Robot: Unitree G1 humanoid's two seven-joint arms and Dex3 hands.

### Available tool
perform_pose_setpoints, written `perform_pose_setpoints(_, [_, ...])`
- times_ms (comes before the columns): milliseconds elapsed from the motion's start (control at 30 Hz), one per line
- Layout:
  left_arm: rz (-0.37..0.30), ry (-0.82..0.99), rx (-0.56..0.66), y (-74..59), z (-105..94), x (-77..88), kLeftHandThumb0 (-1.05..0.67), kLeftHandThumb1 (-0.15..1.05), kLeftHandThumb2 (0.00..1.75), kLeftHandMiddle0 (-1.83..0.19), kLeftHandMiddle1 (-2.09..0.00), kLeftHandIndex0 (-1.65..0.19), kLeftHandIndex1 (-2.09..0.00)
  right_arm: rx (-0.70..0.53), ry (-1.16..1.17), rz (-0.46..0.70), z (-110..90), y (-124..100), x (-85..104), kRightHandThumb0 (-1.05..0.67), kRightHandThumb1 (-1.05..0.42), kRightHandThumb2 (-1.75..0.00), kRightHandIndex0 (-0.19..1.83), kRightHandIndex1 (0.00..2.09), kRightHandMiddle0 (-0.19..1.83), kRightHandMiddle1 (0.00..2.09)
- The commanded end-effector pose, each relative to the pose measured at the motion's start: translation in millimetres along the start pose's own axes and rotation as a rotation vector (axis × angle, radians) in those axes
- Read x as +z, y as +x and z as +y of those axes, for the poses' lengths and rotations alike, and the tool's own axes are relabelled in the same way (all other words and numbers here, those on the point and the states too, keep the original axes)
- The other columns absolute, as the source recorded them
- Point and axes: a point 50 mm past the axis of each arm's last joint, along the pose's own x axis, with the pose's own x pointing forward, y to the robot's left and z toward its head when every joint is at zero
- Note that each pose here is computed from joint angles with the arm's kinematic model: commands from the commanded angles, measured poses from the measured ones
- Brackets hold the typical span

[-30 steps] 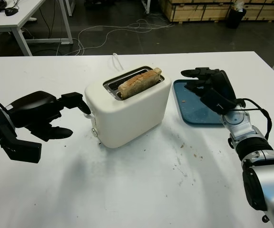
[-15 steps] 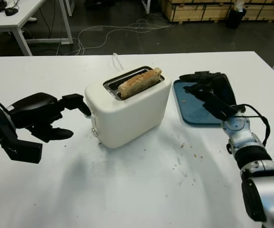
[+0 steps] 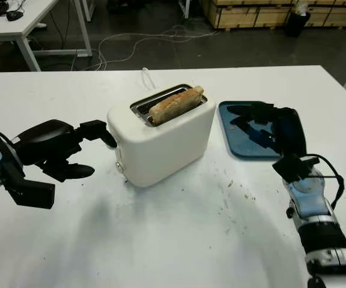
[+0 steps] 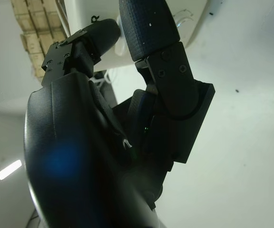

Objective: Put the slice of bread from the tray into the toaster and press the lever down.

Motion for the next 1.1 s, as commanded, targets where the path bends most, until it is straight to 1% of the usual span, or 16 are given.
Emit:
perform_pose_setpoints(0, [0.009, 0.024, -0.008, 1.5, -4.0, -1.9, -1.05, 0.92, 0.85, -1.46, -1.75, 0.0, -1.14, -0.005, 0.005, -0.009, -2.5, -2.0, 2.2, -0.25, -0.92, -0.14, 0.92, 0.77, 1.12, 0.02])
perform_pose_setpoints(67, [0.014, 0.032, 0.006, 2.6, -6.9, -3.7, -1.05, 0.92, 0.85, -1.48, -1.75, 0.0, -1.13, -0.005, 0.014, -0.021, -2.2, -3.2, 3.5, -0.25, -0.92, -0.13, 0.91, 0.78, 1.12, 0.03])
perform_pose_setpoints(167, [0.068, 0.102, -0.025, 4.3, -10.8, -6.1, -1.05, 0.92, 0.94, -1.55, -1.75, 0.0, -1.11, -0.004, 0.027, -0.036, -1.4, -3.9, 5.5, -0.26, -0.92, -0.13, 0.91, 0.8, 1.13, 0.03])
perform_pose_setpoints(233, [0.101, 0.121, -0.038, 5.4, -12.1, -6.5, -1.05, 0.92, 0.97, -1.57, -1.75, 0.0, -1.21, -0.002, 0.024, -0.048, -1.4, -4.1, 6.7, -0.26, -0.92, -0.12, 0.92, 0.81, 1.14, 0.04])
perform_pose_setpoints(300, [0.128, 0.116, -0.035, 6.2, -12.4, -6.3, -1.05, 0.92, 0.98, -1.57, -1.75, 0.0, -1.39, 0.0, 0.024, -0.055, -1.6, -4.2, 7.7, -0.27, -0.92, -0.12, 0.92, 0.81, 1.15, 0.04])
perform_pose_setpoints(333, [0.138, 0.112, -0.036, 6.4, -12.2, -5.9, -1.05, 0.92, 0.98, -1.57, -1.75, 0.0, -1.53, 0.001, 0.026, -0.057, -1.6, -4.3, 8.0, -0.28, -0.92, -0.12, 0.92, 0.81, 1.15, 0.04])
perform_pose_setpoints(433, [0.149, 0.099, -0.035, 8.2, -11.8, -5.3, -1.05, 0.92, 0.98, -1.57, -1.75, 0.0, -1.71, 0.005, 0.038, -0.058, -1.4, -4.6, 7.8, -0.28, -0.92, -0.12, 0.92, 0.82, 1.15, 0.04])
perform_pose_setpoints(533, [0.147, 0.062, -0.021, 8.8, -12.4, -5.4, -1.05, 0.92, 0.96, -1.57, -1.74, 0.0, -1.74, 0.006, 0.031, -0.067, -1.7, -4.3, 8.7, -0.29, -0.92, -0.12, 0.92, 0.82, 1.15, 0.04])
perform_pose_setpoints(833, [0.153, 0.072, -0.04, 9.1, -10.7, -4.1, -1.05, 0.92, 0.96, -1.57, -1.74, 0.0, -1.75, 0.006, 0.037, -0.079, -4.1, -2.5, 8.4, -0.27, -0.92, -0.12, 0.93, 0.82, 1.16, 0.05])
perform_pose_setpoints(900, [0.153, 0.07, -0.04, 9.1, -11.7, -4.0, -1.05, 0.92, 0.96, -1.57, -1.74, 0.0, -1.75, 0.005, 0.05, -0.084, -4.4, -2.4, 8.8, -0.25, -0.92, -0.11, 0.92, 0.82, 1.16, 0.04])
perform_pose_setpoints(1067, [0.141, 0.031, -0.038, 9.4, -17.8, -4.9, -1.05, 0.92, 0.93, -1.57, -1.71, 0.0, -1.75, 0.005, 0.039, -0.09, -6.4, -2.5, 9.6, -0.28, -0.92, -0.11, 0.91, 0.83, 1.16, 0.05])
